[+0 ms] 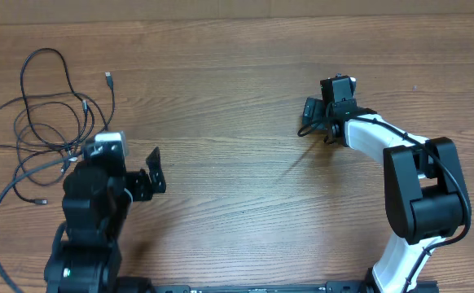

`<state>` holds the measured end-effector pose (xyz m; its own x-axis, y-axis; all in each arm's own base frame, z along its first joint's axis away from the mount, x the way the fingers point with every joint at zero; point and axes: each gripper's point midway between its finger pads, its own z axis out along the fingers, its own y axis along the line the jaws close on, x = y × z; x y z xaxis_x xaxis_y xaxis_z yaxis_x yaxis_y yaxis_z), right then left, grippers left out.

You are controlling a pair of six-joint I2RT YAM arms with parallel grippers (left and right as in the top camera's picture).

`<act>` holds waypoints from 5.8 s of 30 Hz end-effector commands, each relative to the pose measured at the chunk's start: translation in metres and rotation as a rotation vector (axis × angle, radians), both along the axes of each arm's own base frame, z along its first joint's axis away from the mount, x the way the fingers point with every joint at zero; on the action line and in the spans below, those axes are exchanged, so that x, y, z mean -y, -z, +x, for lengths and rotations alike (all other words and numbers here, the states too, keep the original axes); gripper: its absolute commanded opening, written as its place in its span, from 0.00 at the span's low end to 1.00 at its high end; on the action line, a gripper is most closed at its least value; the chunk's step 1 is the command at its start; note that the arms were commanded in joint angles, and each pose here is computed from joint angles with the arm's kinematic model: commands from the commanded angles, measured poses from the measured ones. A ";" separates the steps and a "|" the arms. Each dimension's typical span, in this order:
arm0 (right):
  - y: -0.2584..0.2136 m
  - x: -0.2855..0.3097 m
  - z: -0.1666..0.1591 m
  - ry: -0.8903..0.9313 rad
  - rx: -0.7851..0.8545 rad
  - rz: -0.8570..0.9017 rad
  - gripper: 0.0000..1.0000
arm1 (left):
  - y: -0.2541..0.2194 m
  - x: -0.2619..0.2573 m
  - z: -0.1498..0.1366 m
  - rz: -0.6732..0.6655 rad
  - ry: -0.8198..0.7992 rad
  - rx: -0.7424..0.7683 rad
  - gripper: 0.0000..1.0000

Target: Untangle cables

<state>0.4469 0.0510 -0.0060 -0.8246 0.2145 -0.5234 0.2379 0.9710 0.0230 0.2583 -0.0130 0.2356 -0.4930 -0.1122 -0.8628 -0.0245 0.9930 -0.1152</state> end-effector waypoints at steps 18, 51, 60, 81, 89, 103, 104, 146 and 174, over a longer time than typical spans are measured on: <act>0.079 -0.016 -0.063 -0.016 -0.267 0.129 1.00 | 0.004 -0.007 -0.106 -0.016 -0.007 0.043 1.00; 0.079 -0.016 -0.063 -0.016 -0.267 0.129 1.00 | -0.120 0.000 -0.067 -0.048 0.031 1.038 0.99; 0.079 -0.016 -0.063 -0.016 -0.267 0.129 1.00 | -0.080 0.001 -0.050 -0.048 0.031 1.036 0.99; 0.079 -0.016 -0.063 -0.016 -0.267 0.129 1.00 | 0.080 0.003 -0.013 0.005 0.039 0.439 1.00; 0.079 -0.016 -0.063 -0.016 -0.267 0.129 1.00 | 0.080 0.003 -0.013 0.020 0.043 0.440 1.00; 0.079 -0.016 -0.063 -0.016 -0.267 0.129 1.00 | 0.080 0.003 -0.013 0.019 0.043 0.440 0.99; 0.079 -0.016 -0.063 -0.016 -0.267 0.129 1.00 | 0.080 0.003 -0.013 0.019 0.043 0.440 0.99; 0.073 -0.018 -0.058 -0.023 -0.239 0.134 1.00 | 0.080 0.003 -0.013 0.020 0.043 0.437 1.00; -0.380 -0.011 -0.102 -0.120 0.880 0.314 1.00 | 0.080 0.003 -0.013 0.020 0.043 0.437 1.00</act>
